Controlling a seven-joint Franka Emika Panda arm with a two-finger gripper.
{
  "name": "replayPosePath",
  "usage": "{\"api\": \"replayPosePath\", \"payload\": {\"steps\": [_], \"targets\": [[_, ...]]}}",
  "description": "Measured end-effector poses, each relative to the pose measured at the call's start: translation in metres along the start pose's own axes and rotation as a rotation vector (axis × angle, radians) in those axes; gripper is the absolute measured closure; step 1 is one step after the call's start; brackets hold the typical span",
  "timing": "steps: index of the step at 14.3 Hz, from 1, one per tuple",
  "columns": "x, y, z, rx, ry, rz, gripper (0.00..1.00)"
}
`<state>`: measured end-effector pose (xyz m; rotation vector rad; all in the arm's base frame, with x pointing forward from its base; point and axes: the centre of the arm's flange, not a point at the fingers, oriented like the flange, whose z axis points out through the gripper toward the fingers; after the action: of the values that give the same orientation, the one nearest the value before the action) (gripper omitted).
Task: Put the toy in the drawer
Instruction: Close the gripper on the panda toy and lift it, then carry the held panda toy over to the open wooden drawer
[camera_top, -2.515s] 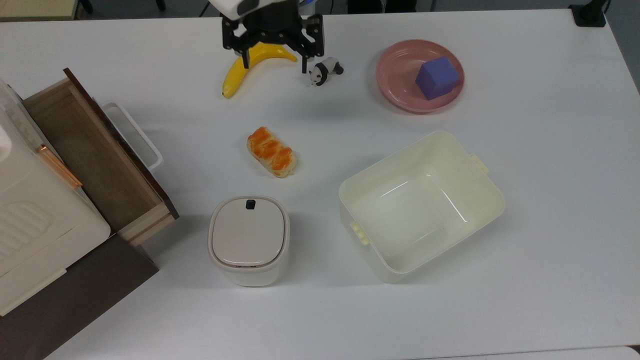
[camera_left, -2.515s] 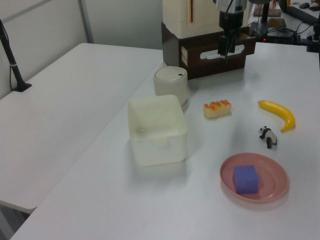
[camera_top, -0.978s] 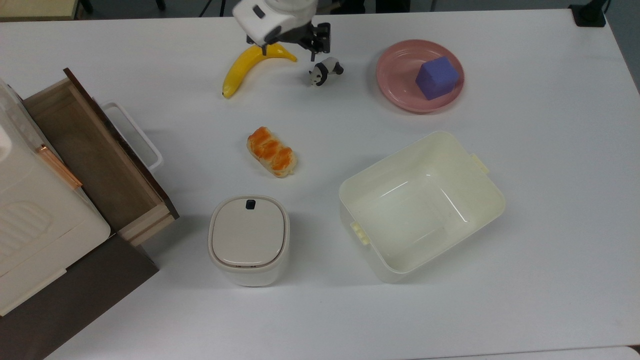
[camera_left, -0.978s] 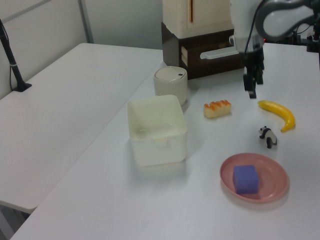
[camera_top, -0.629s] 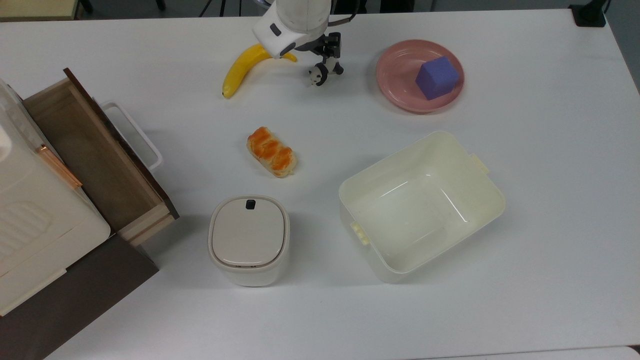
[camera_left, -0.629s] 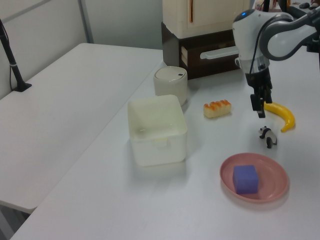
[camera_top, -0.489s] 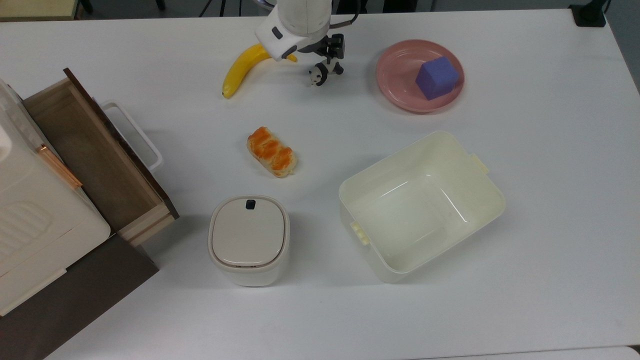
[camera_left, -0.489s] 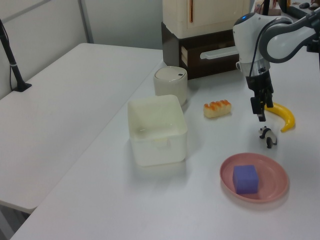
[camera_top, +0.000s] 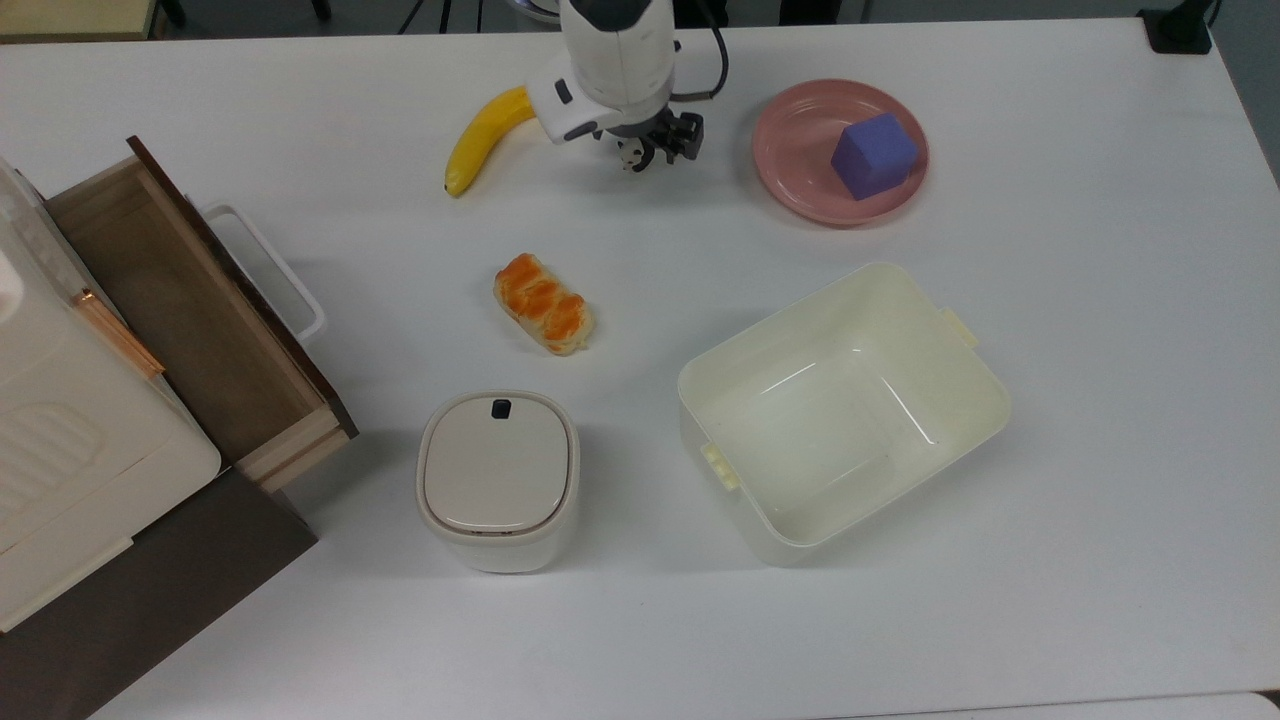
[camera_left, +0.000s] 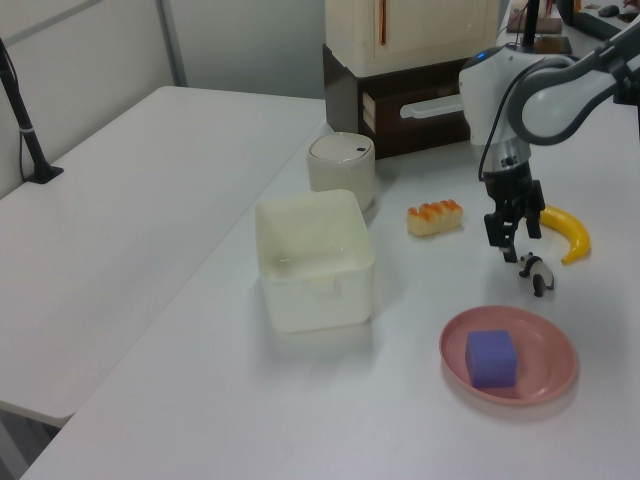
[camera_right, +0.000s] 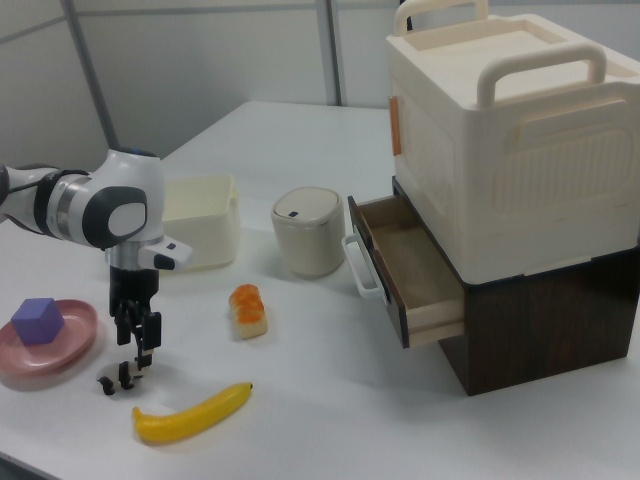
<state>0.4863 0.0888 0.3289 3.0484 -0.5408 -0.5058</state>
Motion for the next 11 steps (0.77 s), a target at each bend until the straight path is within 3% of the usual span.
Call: {"api": "replayPosePath", "payload": {"steps": [5,8,10,11], "targets": [[-0.003,-0.011,0.025,-0.014,-0.005,0.016,0.22],[-0.007,-0.011,0.033,-0.024,-0.019,0.013,0.4],[-0.007,-0.011,0.033,-0.025,-0.018,0.012,0.59],[-0.008,-0.011,0.032,-0.026,-0.015,0.011,0.61]]}}
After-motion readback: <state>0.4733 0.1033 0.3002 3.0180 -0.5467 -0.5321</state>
